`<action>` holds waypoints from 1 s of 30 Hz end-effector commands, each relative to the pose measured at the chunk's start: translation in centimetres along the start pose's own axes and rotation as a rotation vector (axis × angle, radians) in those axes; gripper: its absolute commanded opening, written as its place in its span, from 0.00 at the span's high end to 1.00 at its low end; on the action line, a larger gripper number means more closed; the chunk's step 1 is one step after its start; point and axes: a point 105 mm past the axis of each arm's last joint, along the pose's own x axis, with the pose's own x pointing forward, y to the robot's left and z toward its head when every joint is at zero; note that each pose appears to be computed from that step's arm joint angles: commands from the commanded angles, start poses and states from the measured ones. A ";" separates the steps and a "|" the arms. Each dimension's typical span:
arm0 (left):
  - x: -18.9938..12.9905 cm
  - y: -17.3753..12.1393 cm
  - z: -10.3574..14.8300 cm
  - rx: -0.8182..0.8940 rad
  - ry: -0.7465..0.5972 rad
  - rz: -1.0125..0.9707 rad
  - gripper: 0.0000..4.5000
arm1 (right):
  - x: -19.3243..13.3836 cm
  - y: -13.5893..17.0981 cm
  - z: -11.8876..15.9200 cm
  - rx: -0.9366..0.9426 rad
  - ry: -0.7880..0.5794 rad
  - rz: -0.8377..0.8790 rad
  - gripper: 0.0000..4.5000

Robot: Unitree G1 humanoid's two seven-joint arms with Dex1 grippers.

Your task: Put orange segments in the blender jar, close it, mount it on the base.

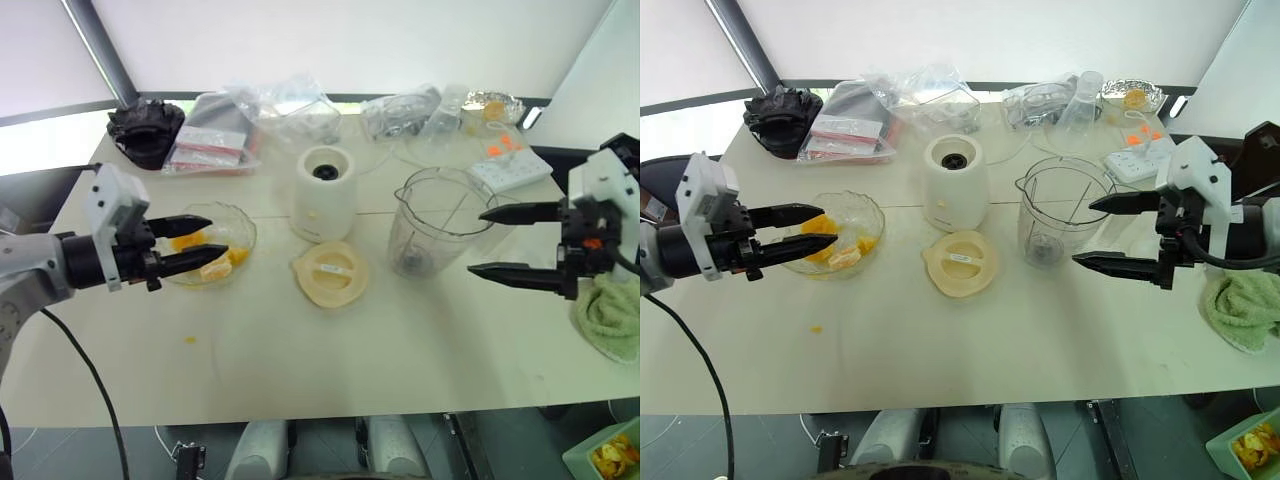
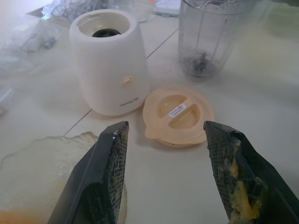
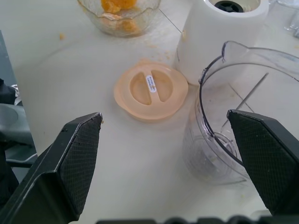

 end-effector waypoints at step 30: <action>1.4 10.9 -5.6 0.256 0.560 -0.051 0.42 | 1.6 -0.2 2.1 -0.066 -0.039 0.097 0.01</action>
